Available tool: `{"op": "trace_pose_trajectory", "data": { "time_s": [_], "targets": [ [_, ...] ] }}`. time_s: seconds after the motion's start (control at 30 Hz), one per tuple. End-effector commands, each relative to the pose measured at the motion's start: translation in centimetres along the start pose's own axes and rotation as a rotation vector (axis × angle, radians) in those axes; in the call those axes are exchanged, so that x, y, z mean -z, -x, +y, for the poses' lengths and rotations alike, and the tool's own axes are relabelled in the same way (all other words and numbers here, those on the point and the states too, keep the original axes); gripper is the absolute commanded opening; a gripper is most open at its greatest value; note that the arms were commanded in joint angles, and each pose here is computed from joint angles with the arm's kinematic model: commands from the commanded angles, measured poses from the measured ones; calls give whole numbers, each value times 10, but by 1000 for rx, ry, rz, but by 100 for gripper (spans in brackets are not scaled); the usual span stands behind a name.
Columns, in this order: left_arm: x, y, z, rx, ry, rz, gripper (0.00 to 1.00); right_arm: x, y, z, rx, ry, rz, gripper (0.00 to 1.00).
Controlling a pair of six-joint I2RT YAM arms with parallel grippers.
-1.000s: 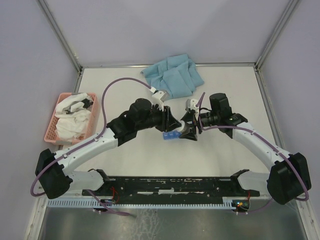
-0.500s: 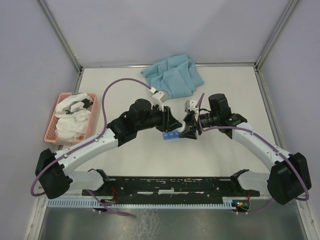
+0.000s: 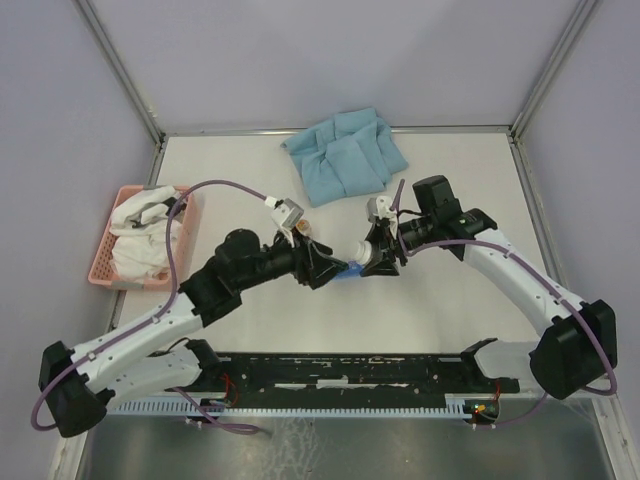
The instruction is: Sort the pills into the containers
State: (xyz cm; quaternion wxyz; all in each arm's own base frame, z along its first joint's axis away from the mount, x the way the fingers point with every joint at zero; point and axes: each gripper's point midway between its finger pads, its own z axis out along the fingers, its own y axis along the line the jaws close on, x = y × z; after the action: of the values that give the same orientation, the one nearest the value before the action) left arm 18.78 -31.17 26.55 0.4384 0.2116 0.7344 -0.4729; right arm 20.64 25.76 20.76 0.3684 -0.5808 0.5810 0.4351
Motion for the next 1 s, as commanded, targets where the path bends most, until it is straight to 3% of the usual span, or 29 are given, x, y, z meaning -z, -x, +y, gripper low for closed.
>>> {"op": "trace_pose_trajectory", "data": {
  "time_s": [0.0, 0.17, 0.43, 0.97],
  "targets": [
    [27, 14, -24, -234, -172, -196, 74, 5, 7, 23, 28, 118, -8, 1],
    [51, 13, -31, -439, -261, -382, 81, 6, 7, 33, 83, 152, -23, 1],
    [41, 0, -38, -825, -368, -451, 82, 4, -2, 40, 161, 178, 13, 1],
    [-5, -13, -55, -849, -459, -338, 76, -2, -8, 45, 193, 200, 51, 1]
  ]
}}
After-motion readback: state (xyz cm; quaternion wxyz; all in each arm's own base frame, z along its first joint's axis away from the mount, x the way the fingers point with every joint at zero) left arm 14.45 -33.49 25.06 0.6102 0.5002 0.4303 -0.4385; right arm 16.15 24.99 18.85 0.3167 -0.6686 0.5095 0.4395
